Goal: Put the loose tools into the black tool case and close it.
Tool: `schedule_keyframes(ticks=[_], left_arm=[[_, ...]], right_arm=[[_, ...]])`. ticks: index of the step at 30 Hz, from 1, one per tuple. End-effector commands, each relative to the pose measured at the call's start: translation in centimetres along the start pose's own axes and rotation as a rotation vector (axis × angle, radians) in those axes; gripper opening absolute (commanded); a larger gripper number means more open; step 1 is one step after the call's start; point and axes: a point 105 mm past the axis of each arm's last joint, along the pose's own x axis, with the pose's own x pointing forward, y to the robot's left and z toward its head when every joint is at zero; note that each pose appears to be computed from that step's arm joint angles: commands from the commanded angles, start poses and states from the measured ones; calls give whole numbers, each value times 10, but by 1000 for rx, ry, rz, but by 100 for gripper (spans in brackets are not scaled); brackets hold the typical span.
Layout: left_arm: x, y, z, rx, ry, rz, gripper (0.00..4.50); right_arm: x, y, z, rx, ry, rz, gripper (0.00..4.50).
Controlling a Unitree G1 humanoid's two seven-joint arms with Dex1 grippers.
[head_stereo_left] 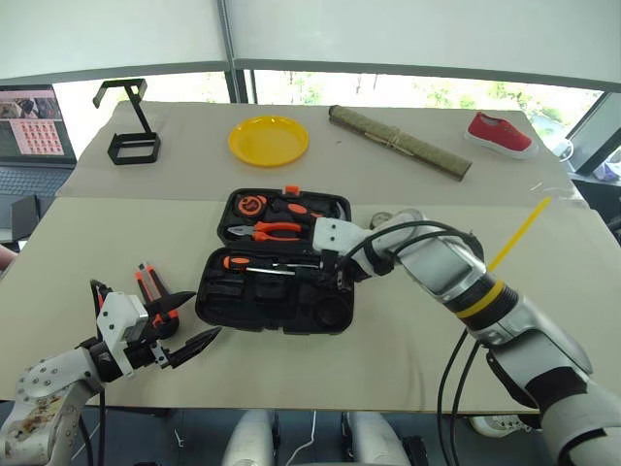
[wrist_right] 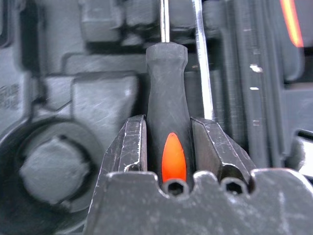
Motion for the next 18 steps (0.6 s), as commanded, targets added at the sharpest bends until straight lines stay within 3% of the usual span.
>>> schedule_keyframes(ticks=[1, 3, 5, 7, 13, 18], left_arm=[[1, 1, 6, 38, -17, 2, 450], [1, 2, 6, 38, -18, 4, 450], [1, 3, 7, 39, -20, 6, 450], [1, 4, 7, 39, -22, 9, 450], [-1, 7, 8, 41, -19, 16, 450], [-1, 9, 7, 40, -24, 27, 450]], right_arm=[[0, 0, 7, -35, -14, 19, 101], [-1, -1, 12, -39, -32, 20, 202], [-6, -1, 22, -46, -80, 38, 243], [-15, 0, 34, -47, -155, 59, 315], [-44, -4, 57, -22, -382, 70, 315], [-31, -9, 52, 10, -492, -7, 173]])
